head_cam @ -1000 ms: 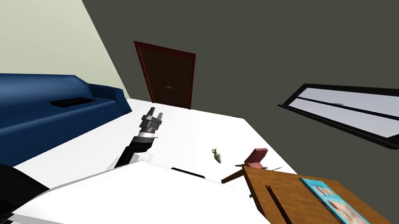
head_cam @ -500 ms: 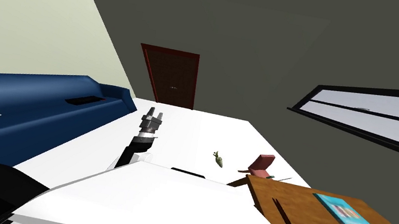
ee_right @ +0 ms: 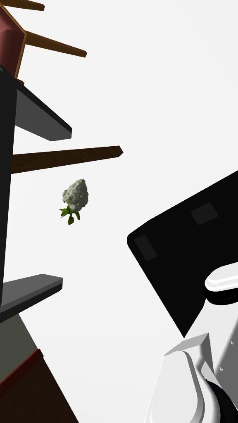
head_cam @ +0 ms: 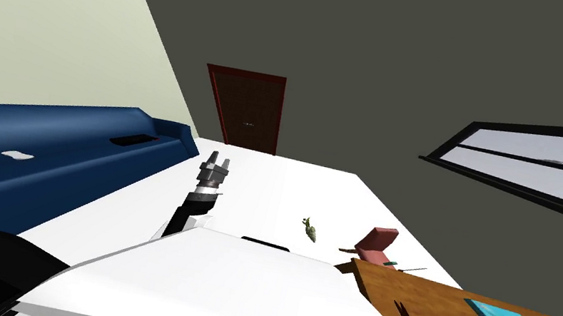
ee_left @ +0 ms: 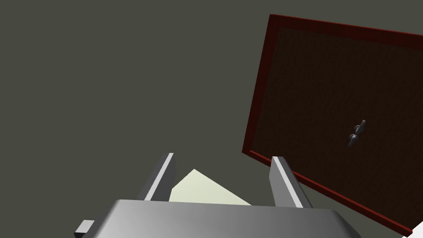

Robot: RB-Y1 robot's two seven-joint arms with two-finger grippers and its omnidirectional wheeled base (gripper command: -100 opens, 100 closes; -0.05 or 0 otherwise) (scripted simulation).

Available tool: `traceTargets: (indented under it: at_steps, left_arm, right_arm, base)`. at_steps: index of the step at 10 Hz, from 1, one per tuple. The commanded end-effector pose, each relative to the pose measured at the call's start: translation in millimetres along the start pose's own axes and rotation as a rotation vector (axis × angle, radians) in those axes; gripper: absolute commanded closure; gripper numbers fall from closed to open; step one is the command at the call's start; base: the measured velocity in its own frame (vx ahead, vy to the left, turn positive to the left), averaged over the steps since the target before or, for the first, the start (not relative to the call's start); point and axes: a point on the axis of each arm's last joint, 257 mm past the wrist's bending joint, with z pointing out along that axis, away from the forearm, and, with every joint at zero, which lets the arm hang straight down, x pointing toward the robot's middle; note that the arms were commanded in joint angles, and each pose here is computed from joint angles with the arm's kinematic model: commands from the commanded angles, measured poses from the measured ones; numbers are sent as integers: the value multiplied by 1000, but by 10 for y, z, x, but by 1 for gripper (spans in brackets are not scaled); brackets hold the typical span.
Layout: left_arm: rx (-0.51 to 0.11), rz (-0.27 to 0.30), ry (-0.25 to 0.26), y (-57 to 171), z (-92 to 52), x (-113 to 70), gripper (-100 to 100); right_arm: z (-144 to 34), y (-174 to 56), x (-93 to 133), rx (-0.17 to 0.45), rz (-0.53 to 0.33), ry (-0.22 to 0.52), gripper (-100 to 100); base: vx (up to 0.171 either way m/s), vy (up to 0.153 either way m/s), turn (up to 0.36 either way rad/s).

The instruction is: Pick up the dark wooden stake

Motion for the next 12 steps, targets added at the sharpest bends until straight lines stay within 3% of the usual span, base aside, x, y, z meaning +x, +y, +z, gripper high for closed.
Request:
traceTargets:
  at_steps: [1,2,4,7,9,10,12]
  left_arm:
    - [0,0,0,0,0,0,0]
    - [0,0,0,0,0,-1,0]
    - [0,0,0,0,0,-1,0]
    - [0,0,0,0,0,0,0]
    - [0,1,0,0,-1,-2,0]
    - [0,0,0,0,-1,-1,0]
    - [0,0,0,0,-1,-1,0]
  right_arm:
    - [-128,-225,95,44,-17,31,-100]
    - [-292,-457,197,88,-52,76,-100]
    - [-368,-589,247,119,-50,88,-100]
    - [-960,-1306,419,267,-144,211,-100]
    - [-1136,-1498,430,309,-170,243,-100]
    - [-1355,-1744,388,363,-215,286,-100]
    - [-1403,-1851,309,385,-247,305,-100]
  base:
    - [50,-41,120]
    - [72,-67,160]
    - [40,-44,34]
    - [70,-96,211]
    - [86,-160,121]
    - [73,-138,227]
    - [85,-177,217]
